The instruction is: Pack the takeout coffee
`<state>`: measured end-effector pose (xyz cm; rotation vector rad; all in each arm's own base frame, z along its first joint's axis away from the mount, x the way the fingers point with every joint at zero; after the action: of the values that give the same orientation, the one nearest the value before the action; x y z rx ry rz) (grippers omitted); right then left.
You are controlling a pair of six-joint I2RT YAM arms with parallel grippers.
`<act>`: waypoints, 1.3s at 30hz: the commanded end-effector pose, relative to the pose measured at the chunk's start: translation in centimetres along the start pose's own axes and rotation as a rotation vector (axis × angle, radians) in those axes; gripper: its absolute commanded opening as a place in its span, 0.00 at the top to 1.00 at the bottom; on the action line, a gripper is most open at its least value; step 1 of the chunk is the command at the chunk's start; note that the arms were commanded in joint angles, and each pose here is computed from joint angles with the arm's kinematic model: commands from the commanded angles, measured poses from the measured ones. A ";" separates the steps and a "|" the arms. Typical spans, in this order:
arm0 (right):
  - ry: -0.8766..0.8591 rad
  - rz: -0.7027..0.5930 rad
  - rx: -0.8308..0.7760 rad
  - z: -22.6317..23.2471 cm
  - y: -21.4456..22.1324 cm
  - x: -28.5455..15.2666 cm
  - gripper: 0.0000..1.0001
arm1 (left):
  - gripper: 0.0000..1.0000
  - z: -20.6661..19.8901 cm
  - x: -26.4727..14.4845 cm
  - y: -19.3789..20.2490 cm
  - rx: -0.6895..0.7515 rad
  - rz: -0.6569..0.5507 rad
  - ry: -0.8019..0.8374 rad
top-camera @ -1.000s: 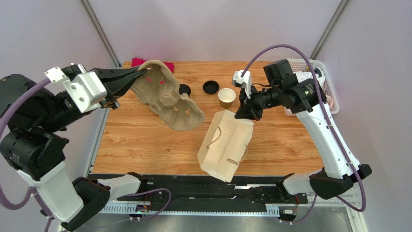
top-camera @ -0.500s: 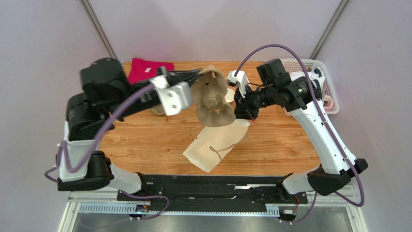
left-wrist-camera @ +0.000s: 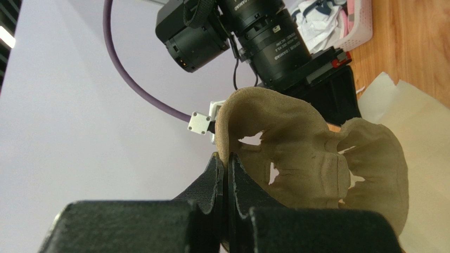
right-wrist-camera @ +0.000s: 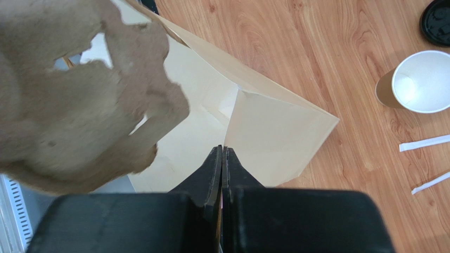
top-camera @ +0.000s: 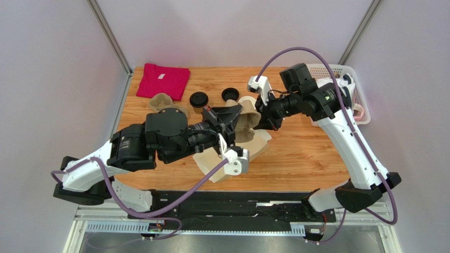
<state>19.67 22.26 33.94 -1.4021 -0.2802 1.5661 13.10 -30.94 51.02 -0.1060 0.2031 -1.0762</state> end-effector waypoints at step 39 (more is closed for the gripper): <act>-0.335 0.271 -0.041 6.7 2.2 2.5 1.00 | 1.00 -4.9 -3.1 -0.2 -0.009 -0.075 0.094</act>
<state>16.61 29.38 35.40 -1.2861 -0.5932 1.8222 10.69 -27.46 47.65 -0.0920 0.2879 -1.1317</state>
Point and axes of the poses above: each gripper's point midway between its finger pads, its own x axis out along the fingers, its own z axis along the line the jaws close on, y = z × x, the point moved 1 cm from there along -x, back along the fingers, and after that the axes turned 10 degrees about x, right-handed, at the moved point
